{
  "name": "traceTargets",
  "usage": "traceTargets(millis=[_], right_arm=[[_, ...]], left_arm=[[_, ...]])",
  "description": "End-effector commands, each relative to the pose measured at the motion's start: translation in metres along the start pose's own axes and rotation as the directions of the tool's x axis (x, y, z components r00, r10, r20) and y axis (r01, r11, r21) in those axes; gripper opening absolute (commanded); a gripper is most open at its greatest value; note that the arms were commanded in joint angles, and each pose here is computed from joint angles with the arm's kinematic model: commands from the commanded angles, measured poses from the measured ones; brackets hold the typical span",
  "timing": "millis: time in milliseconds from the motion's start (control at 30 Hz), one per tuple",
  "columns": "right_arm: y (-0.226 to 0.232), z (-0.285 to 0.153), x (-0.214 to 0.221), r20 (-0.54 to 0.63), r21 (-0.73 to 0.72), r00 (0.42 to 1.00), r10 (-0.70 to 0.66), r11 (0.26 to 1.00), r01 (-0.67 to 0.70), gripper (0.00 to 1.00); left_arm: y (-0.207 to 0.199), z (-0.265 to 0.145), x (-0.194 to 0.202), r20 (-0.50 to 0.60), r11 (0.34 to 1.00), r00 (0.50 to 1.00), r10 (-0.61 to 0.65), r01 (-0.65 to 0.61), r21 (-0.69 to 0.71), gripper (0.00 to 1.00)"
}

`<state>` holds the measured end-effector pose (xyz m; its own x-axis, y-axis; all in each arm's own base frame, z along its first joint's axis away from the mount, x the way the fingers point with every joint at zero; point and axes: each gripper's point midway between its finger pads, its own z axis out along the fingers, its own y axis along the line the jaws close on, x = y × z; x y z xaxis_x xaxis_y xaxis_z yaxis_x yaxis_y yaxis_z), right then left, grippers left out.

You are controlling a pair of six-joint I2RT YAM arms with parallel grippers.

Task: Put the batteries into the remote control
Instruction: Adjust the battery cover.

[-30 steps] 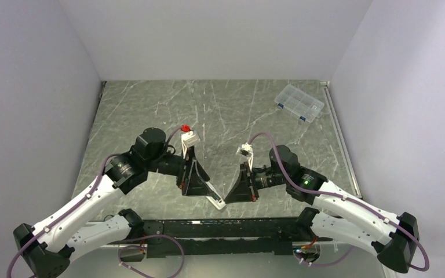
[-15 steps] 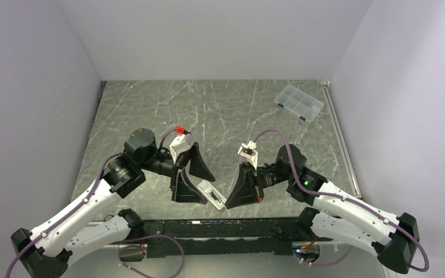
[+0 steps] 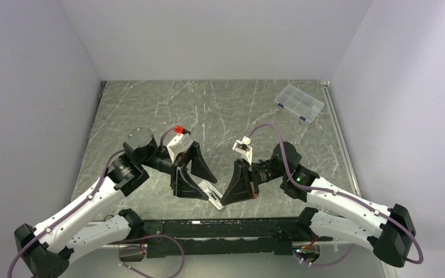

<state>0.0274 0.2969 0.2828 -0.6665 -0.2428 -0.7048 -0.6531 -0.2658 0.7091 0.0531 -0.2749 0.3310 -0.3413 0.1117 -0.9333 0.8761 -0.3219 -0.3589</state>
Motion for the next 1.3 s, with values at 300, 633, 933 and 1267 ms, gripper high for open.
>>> traceTargets(millis=[300,633,933,1267], right_arm=[[0.035,-0.001,-0.026,0.056,-0.073,0.990,-0.129,0.988,0.132,0.04],[0.039,-0.001,-0.029,0.071,-0.075,0.989,-0.134,0.987,0.139,0.06],[0.041,-0.002,-0.029,0.074,-0.074,0.988,-0.138,0.987,0.144,0.13],[0.035,-0.001,-0.027,0.069,-0.061,0.989,-0.130,0.989,0.134,0.18]], left_arm=[[-0.011,0.001,0.003,-0.014,0.994,0.999,0.051,-0.050,0.100,0.55],[-0.010,0.001,0.005,-0.024,0.993,0.999,0.045,-0.042,0.109,0.44],[-0.007,0.003,0.005,-0.032,0.993,0.999,0.037,-0.033,0.117,0.28],[-0.002,0.004,0.006,-0.045,0.993,0.999,0.020,-0.014,0.117,0.00]])
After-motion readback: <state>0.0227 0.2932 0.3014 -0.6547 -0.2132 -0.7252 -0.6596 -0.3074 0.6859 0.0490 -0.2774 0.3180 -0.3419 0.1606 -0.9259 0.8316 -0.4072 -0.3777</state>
